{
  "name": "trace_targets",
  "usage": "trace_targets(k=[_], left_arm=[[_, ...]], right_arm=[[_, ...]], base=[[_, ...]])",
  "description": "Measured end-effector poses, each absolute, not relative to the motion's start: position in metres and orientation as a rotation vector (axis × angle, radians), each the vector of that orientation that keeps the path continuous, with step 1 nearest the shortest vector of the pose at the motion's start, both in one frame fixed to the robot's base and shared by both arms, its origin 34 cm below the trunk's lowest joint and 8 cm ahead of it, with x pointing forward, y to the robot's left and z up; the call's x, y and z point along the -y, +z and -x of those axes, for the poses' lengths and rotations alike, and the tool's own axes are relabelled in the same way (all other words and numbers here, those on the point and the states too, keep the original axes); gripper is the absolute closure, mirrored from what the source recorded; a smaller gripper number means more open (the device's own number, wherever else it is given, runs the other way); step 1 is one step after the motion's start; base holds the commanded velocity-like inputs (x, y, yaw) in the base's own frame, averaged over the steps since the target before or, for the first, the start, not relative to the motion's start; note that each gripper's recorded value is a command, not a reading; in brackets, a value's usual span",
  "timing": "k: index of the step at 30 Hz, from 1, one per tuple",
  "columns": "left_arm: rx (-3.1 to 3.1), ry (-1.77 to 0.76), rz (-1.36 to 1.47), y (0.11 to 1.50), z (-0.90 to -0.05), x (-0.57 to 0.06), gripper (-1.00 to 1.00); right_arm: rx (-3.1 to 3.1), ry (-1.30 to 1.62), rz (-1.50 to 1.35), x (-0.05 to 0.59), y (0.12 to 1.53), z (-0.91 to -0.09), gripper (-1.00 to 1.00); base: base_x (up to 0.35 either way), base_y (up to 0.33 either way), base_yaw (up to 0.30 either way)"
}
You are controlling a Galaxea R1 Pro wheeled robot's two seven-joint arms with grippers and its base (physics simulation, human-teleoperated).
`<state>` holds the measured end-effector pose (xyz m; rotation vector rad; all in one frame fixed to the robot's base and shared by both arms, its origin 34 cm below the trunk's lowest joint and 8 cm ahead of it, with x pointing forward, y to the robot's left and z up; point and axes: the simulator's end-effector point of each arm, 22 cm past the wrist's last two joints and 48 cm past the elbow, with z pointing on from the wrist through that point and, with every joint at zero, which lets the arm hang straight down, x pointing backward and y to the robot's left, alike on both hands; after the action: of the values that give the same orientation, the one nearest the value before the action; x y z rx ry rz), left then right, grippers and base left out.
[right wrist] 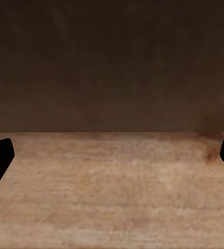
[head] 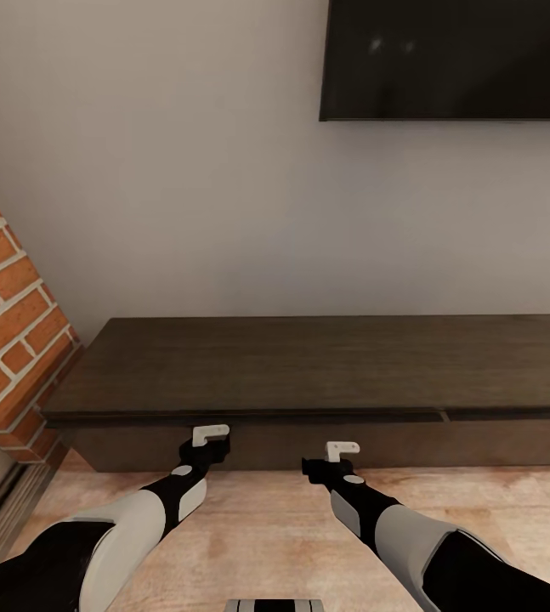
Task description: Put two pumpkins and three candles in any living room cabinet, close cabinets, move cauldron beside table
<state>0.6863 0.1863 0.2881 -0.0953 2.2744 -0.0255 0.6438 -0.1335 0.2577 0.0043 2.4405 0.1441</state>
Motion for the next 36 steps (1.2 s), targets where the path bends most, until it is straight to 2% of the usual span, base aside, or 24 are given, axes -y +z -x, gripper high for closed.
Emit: trace_targets(k=[12, 24, 36], left_arm=[[-2.274, -0.026, 0.097, 0.2881, -0.6865, -0.1864, -1.00], [-2.274, -0.026, 0.097, 0.2879, -0.6865, -0.1864, -1.00], [-2.275, -0.026, 0.098, 0.2879, -0.6864, -0.1865, -1.00]], right_arm=[[-2.440, 0.144, -0.004, 0.1335, 0.2577, -0.6438, -1.00], [-2.429, 0.144, -0.007, 0.1337, 0.2591, -0.6457, -1.00], [-2.428, 0.146, -0.007, 0.1331, 0.2594, -0.6460, -1.00]], base=[[-0.023, 0.000, 0.000], [-0.268, 0.000, 0.000], [-0.070, 0.000, 0.000]])
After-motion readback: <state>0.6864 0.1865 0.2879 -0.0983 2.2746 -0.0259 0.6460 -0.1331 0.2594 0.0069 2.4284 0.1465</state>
